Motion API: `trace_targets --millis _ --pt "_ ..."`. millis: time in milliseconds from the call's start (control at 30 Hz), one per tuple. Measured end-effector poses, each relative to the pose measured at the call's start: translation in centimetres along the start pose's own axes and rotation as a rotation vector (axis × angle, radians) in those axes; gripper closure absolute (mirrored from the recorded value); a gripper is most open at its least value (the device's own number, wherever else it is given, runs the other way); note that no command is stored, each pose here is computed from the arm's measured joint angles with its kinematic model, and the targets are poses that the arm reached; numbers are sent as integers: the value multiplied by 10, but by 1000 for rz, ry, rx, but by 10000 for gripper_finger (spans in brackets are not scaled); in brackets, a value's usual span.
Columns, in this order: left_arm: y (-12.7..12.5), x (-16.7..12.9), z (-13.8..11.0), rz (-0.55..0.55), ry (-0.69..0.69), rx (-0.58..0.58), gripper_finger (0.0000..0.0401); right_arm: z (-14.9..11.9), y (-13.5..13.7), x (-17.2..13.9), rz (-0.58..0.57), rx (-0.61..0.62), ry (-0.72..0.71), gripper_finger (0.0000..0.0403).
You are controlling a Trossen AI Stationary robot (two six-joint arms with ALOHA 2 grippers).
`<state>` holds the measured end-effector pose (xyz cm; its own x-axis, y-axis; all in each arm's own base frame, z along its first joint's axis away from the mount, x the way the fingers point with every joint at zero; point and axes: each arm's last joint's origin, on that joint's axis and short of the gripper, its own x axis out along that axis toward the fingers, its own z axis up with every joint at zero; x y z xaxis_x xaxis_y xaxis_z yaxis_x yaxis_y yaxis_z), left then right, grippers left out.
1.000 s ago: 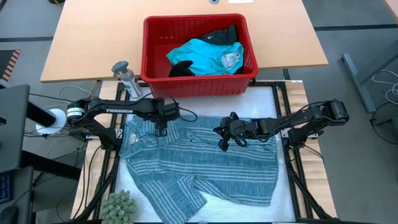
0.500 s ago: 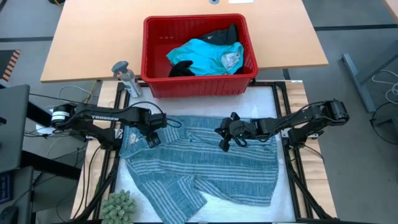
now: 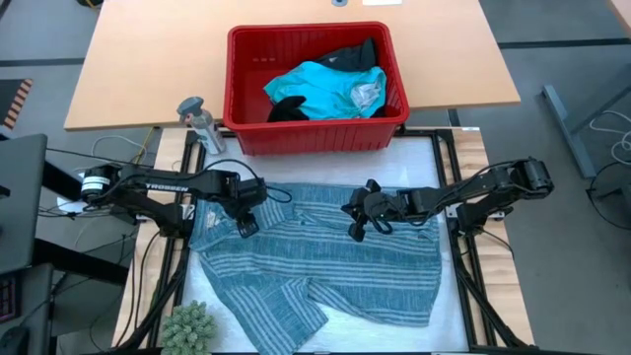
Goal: Fold Laundry from Bin
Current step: Fold the patterned blue shirt
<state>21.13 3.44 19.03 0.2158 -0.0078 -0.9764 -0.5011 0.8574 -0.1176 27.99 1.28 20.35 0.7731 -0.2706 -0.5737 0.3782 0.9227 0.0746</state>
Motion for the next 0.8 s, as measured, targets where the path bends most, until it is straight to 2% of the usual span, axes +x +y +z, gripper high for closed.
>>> trace_targets --millis 133,333,533,800 --pt "0 -1 -1 -21 10 -30 223 0 0 0 0 2 0 351" --pt "1 -13 -3 -9 -65 -69 223 0 0 0 -1 2 2 351" --pt "4 -19 -5 38 -114 -111 223 -1 0 0 -2 0 6 351" --pt "5 1 -14 3 -20 -205 223 -3 0 0 -5 -10 26 351"
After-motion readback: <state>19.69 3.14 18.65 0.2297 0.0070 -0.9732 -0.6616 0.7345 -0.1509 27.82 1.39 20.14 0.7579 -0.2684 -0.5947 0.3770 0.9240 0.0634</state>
